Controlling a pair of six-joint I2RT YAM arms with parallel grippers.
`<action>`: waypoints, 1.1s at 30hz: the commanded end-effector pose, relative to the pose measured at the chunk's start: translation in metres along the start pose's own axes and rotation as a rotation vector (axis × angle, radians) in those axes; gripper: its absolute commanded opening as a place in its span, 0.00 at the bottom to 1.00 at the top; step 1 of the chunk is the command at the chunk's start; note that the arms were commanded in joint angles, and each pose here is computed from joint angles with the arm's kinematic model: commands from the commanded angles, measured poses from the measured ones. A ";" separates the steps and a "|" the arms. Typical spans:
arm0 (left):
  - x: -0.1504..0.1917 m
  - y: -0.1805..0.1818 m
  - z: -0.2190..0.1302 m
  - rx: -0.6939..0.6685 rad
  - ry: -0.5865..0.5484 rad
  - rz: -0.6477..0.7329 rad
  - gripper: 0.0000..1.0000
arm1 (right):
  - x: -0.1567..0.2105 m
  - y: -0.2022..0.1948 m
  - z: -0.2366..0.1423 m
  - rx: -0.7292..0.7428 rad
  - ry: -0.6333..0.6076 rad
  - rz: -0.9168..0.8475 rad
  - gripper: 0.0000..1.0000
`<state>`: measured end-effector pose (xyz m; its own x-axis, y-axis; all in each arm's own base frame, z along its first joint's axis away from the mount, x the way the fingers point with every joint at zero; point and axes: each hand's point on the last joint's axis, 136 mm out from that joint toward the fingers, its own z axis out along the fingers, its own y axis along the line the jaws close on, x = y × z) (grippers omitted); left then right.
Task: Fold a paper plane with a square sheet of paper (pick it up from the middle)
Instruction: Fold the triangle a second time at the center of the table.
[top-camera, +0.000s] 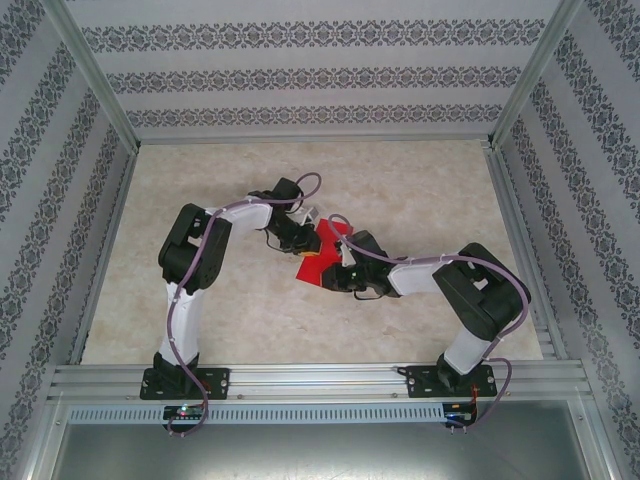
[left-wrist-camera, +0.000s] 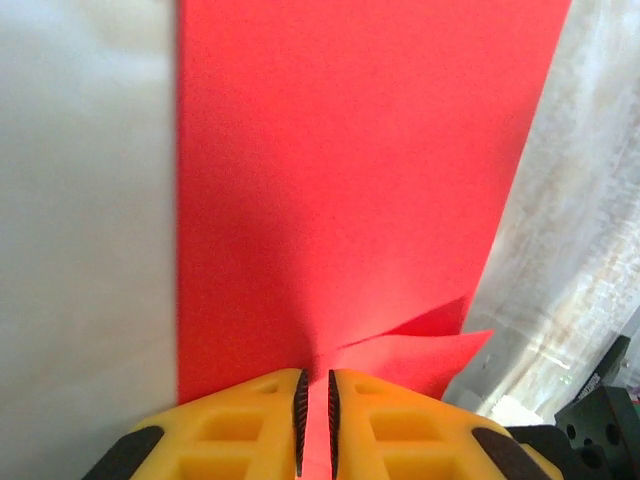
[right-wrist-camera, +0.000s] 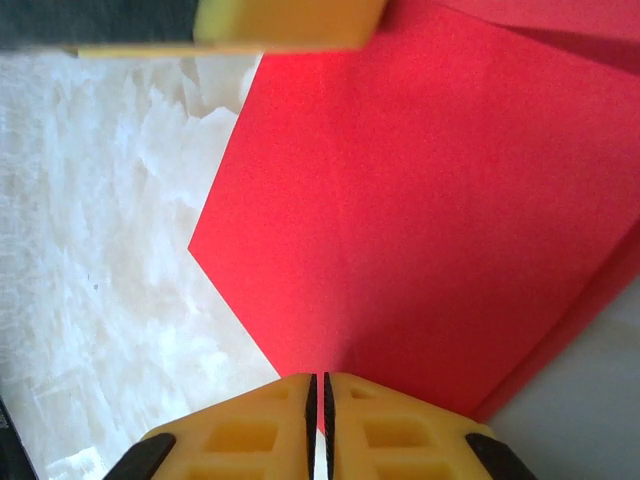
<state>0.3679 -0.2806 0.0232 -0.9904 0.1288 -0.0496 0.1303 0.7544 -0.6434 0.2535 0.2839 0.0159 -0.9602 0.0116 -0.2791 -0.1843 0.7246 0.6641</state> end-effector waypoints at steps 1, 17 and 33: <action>-0.018 0.021 -0.008 -0.071 -0.047 -0.029 0.18 | 0.062 -0.044 -0.001 0.135 0.184 0.118 0.14; -0.029 0.000 -0.031 -0.042 -0.085 0.007 0.23 | 0.017 0.007 -0.020 0.011 0.076 0.045 0.26; -0.006 -0.027 -0.079 -0.026 -0.194 0.066 0.53 | -0.065 -0.002 -0.053 0.088 -0.051 -0.067 0.46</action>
<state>0.3800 -0.2563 0.0999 -0.9709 0.0660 -0.2302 0.1975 0.7645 -0.6137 0.3003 0.2441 0.0756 -0.9342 0.0587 -0.3518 -0.1831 0.7677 0.6142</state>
